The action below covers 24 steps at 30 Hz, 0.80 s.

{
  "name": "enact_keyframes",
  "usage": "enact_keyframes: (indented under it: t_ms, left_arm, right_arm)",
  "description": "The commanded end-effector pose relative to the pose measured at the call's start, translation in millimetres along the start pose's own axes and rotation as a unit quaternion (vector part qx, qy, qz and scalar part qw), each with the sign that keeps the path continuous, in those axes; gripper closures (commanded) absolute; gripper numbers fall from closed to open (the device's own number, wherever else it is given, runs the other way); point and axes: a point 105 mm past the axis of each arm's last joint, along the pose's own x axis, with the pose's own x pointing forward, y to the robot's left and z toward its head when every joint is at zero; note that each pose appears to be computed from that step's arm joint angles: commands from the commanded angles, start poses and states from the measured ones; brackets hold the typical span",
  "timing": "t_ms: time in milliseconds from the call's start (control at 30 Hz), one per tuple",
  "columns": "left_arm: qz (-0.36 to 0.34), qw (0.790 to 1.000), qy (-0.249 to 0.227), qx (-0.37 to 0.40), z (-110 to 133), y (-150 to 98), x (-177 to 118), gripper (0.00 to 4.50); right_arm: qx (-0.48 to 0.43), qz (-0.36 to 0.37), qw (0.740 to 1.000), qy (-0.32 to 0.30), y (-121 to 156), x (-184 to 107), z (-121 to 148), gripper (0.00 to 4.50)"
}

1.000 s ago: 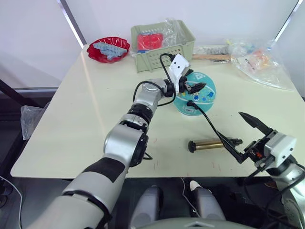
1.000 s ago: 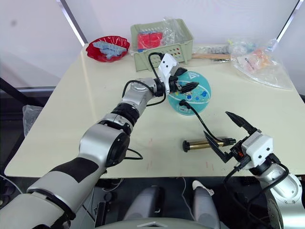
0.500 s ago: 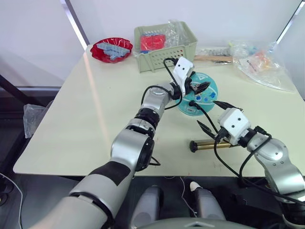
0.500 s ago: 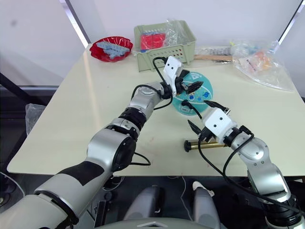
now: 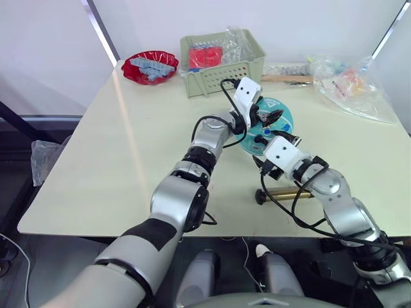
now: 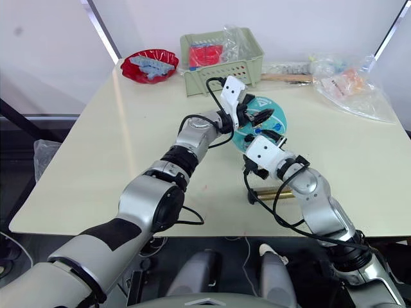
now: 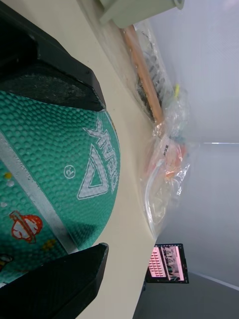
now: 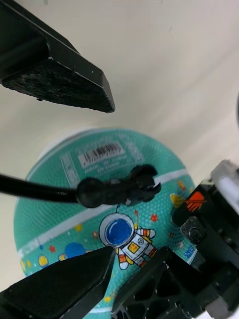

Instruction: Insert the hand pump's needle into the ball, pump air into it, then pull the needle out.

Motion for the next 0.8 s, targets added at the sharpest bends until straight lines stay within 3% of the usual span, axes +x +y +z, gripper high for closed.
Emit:
enact_keyframes:
  t_ms: [33, 100, 200, 267, 400, 433, 800]
  left_arm:
    - [-0.003, 0.999, 0.03, -0.021, -21.1, -6.4, 0.6, 0.0]
    - [-0.002, 0.999, 0.029, -0.023, -21.1, -6.6, 0.8, 0.0]
    - [-0.003, 0.999, 0.029, -0.025, -22.0, -7.0, 0.7, 0.0]
    - [-0.002, 0.999, 0.029, -0.025, -22.8, -7.0, 0.4, 0.0]
    - [-0.002, 0.999, 0.031, -0.026, -24.1, -6.6, -0.3, 0.0]
    - [-0.002, 0.999, 0.031, -0.026, -24.8, -6.5, -0.6, 0.0]
    - [-0.005, 0.999, 0.036, -0.017, -25.4, -7.3, -0.6, 0.0]
  right_arm:
    - [-0.029, -0.025, 0.999, -0.032, -8.6, 4.0, 12.1, 0.05]
    - [-0.032, -0.032, 0.998, -0.036, -10.5, 5.9, 12.3, 0.05]
    - [-0.031, -0.042, 0.998, -0.046, -11.9, 8.1, 14.0, 0.86]
    - [-0.032, -0.049, 0.997, -0.051, -13.3, 8.6, 14.9, 1.63]
    - [-0.036, -0.056, 0.996, -0.054, -15.2, 8.4, 14.6, 3.86]
    - [-0.036, -0.058, 0.996, -0.054, -15.8, 8.1, 14.4, 4.07]
    - [-0.054, -0.03, 0.995, -0.077, -18.1, -10.6, 4.1, 4.19]
